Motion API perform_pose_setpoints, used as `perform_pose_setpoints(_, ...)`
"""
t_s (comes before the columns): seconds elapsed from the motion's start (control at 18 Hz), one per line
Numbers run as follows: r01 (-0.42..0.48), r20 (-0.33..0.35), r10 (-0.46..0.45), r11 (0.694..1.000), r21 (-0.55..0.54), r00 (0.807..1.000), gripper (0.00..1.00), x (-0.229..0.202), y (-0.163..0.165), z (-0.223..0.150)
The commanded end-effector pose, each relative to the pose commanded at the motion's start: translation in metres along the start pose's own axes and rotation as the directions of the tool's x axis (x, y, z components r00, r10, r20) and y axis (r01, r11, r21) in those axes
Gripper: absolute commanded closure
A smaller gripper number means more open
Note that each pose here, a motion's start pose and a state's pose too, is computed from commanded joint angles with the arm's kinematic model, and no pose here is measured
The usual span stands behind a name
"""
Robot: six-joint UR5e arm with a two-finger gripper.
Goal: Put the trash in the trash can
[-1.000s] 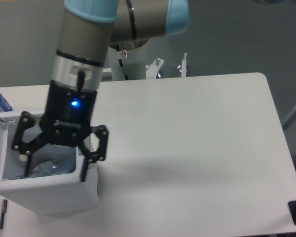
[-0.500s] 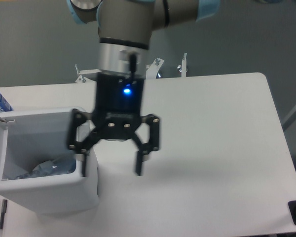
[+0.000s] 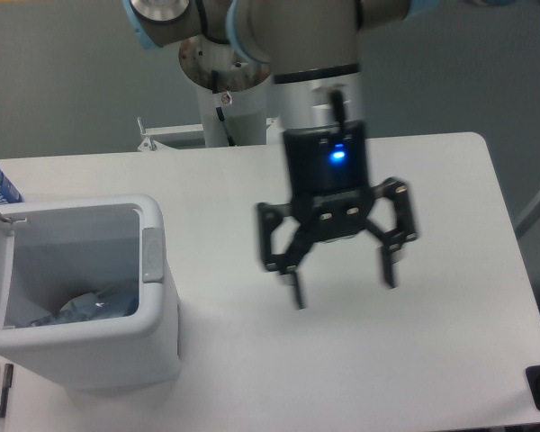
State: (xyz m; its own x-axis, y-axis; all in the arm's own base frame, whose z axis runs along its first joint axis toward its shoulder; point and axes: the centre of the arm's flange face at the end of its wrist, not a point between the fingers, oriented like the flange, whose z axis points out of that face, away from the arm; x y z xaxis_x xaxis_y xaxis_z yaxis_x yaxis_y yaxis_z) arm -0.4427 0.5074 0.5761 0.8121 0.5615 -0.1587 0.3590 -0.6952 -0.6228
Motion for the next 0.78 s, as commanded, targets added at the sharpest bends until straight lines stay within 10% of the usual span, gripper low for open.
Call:
perform_pose_setpoints(0.28, -0.248, 0.041, 0.262, 0.946, -0.21, 0.964, 0.0, -0.06, 0.046, 0.006)
perform_pose_setpoints(0.56, -0.43, -0.002, 0.459, 0.83, -0.354, 0.888, 0.0, -0.091, 0.068, 0.0)
perform_pose_setpoints(0.78, -0.421, -0.002, 0.451, 0.833, -0.358, 0.893, 0.0, -0.102, 0.074, -0.002)
